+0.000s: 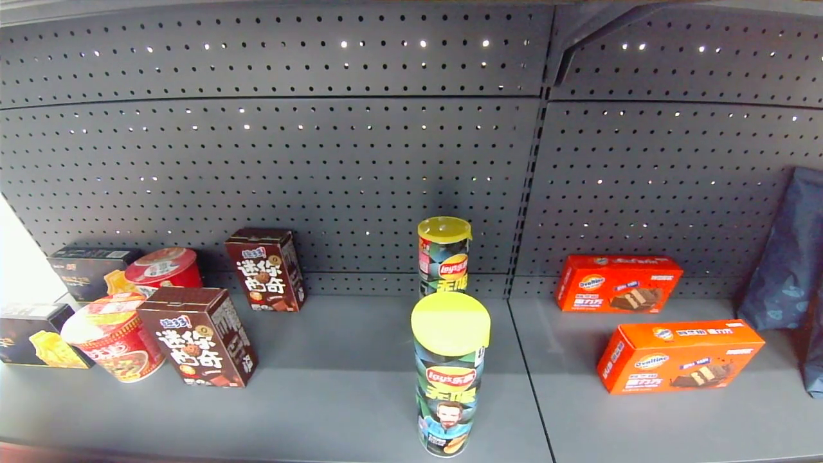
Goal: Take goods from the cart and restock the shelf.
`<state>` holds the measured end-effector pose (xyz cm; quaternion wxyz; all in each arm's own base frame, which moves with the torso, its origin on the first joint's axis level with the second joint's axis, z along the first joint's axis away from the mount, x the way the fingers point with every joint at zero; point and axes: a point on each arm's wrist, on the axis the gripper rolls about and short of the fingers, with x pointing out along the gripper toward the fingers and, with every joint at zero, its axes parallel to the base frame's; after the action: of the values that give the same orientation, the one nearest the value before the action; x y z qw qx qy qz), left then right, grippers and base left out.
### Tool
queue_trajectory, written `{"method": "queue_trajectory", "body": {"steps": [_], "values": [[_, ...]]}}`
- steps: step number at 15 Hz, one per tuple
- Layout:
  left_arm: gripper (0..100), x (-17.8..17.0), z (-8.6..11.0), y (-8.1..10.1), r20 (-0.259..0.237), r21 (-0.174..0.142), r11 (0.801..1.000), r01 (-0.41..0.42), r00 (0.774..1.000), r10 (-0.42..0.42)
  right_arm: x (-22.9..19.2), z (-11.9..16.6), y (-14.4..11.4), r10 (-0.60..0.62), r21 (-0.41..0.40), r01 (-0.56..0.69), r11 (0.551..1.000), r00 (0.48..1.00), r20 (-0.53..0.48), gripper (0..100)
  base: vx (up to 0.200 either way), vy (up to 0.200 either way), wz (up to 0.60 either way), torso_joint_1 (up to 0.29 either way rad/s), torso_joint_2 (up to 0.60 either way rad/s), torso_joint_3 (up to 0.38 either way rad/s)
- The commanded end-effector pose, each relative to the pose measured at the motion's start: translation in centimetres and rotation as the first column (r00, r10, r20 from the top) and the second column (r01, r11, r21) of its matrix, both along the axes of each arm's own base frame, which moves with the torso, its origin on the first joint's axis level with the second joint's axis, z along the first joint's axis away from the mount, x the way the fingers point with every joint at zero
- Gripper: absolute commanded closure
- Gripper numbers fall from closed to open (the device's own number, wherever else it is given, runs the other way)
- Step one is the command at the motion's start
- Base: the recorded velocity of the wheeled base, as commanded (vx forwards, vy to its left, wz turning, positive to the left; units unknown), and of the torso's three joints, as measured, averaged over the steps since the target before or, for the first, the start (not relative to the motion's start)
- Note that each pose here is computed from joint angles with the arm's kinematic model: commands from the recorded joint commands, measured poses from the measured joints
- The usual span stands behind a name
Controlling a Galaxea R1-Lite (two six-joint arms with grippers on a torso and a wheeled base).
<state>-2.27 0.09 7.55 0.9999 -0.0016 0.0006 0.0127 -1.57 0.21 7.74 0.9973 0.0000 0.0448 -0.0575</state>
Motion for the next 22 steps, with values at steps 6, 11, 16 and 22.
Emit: {"method": "queue_trajectory", "body": {"steps": [6,11,16,22], "values": [[0,-0.01,0.0,-0.01,0.001,0.002,1.0,0.001,1.0,-0.001,0.03,0.01,0.0,0.001,0.0,-0.001,1.0,1.0,-0.004,0,0.0,0.0,0.0,0.0,0.0,0.0],[0,-0.01,0.0,0.0,0.001,-0.001,1.0,0.002,1.0,-0.002,0.03,0.01,0.0,0.001,0.0,-0.001,1.0,1.0,-0.004,0,0.0,0.04,0.0,0.0,0.0,0.0],[0,-0.01,0.0,0.0,0.001,0.0,1.0,0.002,1.0,-0.002,0.03,0.01,0.0,0.001,0.0,-0.001,1.0,1.0,-0.004,0,0.0,0.0,0.0,0.0,0.0,0.0],[0,-0.01,0.0,0.0,0.001,-0.001,1.0,0.002,1.0,-0.002,0.03,0.01,0.0,0.001,0.0,-0.001,1.0,1.0,-0.004,0,0.0,0.0,0.0,0.0,0.0,0.0]]}}
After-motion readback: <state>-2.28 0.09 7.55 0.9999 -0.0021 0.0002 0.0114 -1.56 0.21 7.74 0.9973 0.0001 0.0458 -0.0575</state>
